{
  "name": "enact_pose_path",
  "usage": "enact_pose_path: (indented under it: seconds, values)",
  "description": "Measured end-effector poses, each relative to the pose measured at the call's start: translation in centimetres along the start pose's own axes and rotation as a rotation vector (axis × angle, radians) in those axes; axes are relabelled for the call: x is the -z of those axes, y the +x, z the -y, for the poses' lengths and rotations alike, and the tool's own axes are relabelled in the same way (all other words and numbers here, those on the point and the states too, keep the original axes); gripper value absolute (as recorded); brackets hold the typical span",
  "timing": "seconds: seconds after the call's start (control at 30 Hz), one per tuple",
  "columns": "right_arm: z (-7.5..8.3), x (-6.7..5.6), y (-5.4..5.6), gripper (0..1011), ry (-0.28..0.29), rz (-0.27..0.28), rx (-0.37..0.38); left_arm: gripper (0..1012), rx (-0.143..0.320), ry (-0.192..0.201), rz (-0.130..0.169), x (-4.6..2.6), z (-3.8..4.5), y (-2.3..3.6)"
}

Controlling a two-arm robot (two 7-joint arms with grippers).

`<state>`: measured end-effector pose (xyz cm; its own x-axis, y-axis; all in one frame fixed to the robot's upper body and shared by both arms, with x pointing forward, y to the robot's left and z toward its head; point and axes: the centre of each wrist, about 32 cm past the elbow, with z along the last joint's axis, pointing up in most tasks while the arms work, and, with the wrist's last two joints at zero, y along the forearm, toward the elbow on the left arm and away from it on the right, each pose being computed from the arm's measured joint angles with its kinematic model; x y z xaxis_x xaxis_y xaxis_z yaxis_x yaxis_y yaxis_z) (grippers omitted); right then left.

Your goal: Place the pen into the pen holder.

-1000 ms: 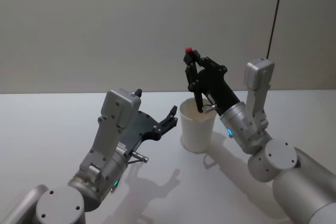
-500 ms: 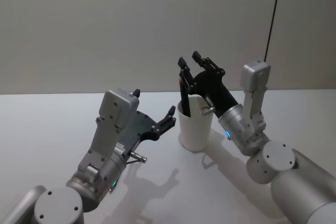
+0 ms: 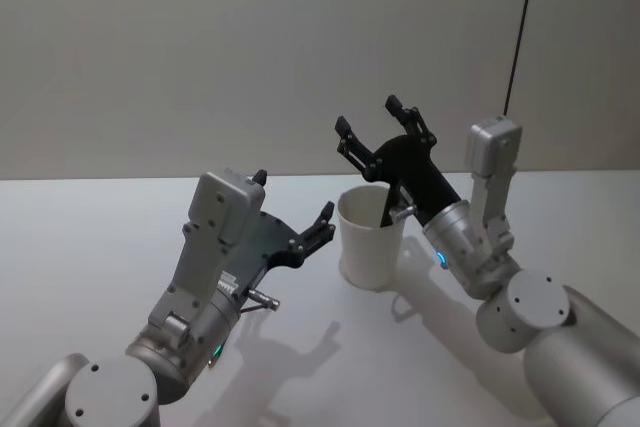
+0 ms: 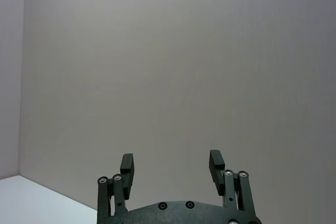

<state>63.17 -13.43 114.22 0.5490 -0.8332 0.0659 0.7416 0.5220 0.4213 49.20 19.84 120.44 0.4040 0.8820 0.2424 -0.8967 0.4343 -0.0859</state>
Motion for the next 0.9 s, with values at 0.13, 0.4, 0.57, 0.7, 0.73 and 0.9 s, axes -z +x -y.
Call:
enact_pose_path:
  seconds: [0.13,0.4,0.57,0.7,0.73,0.9]
  values:
    - [0.2,-0.3,0.1,956,-0.01,0.003,0.003,1002,0.0,0.0,0.0,0.0,0.0,0.0]
    - [0.6,-1.9,0.4,1002,-0.036,0.007,0.013,1000,0.0,0.0,0.0,0.0,0.0,0.0]
    - [1.1,-3.3,0.8,1002,-0.073,0.005,0.027,1000,0.0,0.0,0.0,0.0,0.0,0.0]
    - [1.5,-4.1,1.1,1002,-0.092,0.003,0.037,1000,0.0,0.0,0.0,0.0,0.0,0.0]
    - [1.7,-4.6,1.2,1002,-0.107,0.0,0.042,1000,0.0,0.0,0.0,0.0,0.0,0.0]
    - [2.8,-6.2,2.0,1002,-0.146,0.0,0.067,1002,0.0,0.0,0.0,0.0,0.0,0.0]
